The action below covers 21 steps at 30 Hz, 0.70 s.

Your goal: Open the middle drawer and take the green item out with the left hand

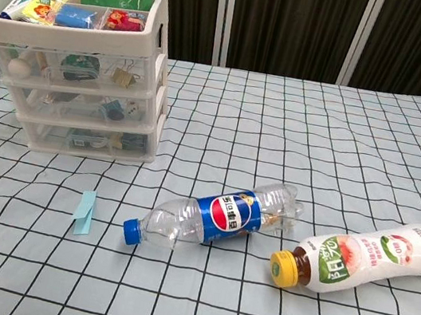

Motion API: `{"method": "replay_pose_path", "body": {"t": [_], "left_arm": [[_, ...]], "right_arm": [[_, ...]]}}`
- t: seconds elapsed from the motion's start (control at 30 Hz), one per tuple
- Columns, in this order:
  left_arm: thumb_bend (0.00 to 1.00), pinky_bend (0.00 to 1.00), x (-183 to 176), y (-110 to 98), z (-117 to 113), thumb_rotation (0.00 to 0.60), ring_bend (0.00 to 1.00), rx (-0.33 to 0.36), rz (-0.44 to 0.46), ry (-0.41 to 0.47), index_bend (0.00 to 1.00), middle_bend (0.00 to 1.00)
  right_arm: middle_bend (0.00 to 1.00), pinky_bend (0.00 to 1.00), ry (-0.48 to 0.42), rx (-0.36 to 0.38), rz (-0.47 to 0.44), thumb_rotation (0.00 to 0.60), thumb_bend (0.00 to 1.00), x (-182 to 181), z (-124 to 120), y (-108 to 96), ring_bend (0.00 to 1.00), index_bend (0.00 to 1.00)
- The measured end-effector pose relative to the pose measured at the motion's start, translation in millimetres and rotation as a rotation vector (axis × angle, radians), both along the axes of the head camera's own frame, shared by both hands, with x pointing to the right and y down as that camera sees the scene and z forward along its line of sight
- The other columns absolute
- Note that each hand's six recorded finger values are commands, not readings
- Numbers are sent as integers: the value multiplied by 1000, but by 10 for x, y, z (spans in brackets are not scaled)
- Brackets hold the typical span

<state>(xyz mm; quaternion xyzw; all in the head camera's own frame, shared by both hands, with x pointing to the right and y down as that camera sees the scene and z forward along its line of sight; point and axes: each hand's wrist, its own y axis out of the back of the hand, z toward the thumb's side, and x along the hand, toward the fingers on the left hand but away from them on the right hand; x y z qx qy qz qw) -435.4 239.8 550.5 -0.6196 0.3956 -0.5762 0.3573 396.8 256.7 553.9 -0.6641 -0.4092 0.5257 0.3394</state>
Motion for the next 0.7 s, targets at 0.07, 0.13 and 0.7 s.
{"method": "replay_pose_path", "body": {"t": [0.07, 0.13, 0.7], "left_arm": [[182, 0, -1, -1, 3, 600, 0, -1, 0, 0, 0, 0], [182, 0, -2, 0, 10, 600, 0, -3, 0, -2, 0, 0], [265, 215, 36, -11, 64, 600, 154, -26, -17, 32, 0, 136]], "right_arm": [[0, 0, 0, -1, -1, 600, 40, -2, 3, 0, 0, 0], [0, 0, 0, -1, -1, 600, 40, -3, 2, -1, 0, 0], [0, 0, -6, -8, 16, 600, 40, 22, 12, -16, 0, 0]]}}
